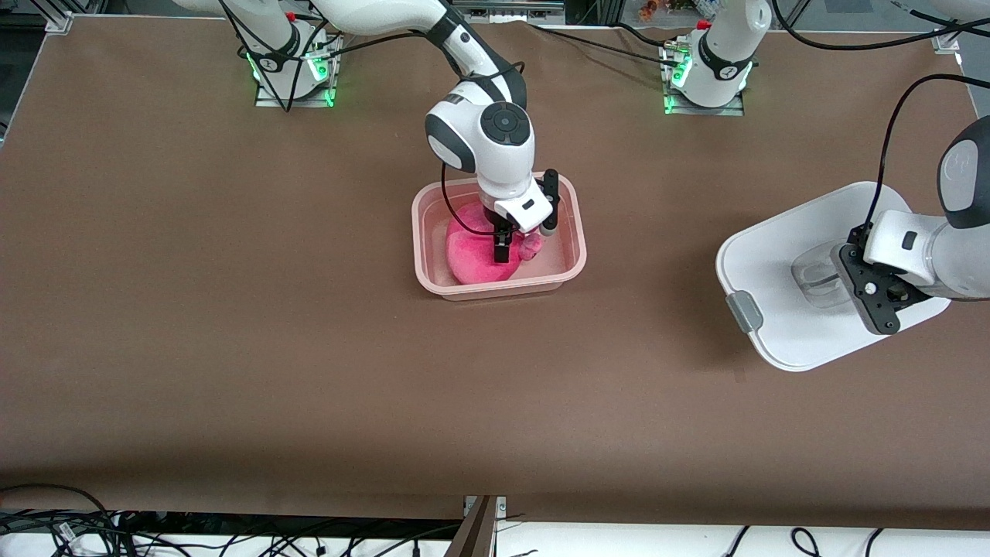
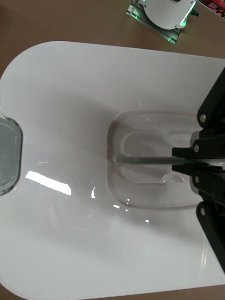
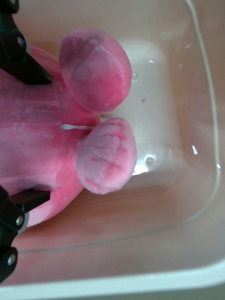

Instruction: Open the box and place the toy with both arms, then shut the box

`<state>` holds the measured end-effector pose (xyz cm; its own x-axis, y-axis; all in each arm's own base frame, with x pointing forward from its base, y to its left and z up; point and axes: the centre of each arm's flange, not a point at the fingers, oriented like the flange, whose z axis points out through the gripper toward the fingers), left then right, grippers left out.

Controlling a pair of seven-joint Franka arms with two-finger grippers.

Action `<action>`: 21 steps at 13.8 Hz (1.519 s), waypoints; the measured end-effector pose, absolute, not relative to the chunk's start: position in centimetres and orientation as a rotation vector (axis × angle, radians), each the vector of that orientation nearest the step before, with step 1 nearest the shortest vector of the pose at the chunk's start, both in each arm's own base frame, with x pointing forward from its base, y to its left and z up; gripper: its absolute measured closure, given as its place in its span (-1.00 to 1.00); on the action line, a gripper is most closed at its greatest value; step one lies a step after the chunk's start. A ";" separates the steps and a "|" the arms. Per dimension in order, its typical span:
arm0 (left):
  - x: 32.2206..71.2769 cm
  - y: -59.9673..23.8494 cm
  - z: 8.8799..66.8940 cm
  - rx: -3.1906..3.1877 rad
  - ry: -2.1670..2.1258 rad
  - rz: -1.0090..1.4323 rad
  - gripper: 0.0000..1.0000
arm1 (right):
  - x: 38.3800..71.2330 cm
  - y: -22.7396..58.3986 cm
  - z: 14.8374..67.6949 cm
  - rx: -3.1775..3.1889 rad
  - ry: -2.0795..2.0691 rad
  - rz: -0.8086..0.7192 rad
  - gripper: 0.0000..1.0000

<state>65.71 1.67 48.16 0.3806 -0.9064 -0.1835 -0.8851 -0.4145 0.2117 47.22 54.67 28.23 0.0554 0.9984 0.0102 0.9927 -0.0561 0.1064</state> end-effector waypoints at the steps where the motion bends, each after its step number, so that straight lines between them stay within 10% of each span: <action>1: 65.7 1.6 48.2 2.516 -1.690 -0.415 0.86 | 47.4 54.9 28.8 2.231 2.107 0.141 -1.00; 21: 66.8 -4.4 44.1 2.168 -2.066 -0.382 0.86 | 49.0 54.8 33.0 2.265 2.067 0.153 -1.00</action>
<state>66.82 -4.35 44.09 0.0350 -0.9946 -0.0974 -0.9637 -0.0594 0.2602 49.01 54.80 33.00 0.0895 0.9957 0.0258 0.9886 -0.0920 0.1194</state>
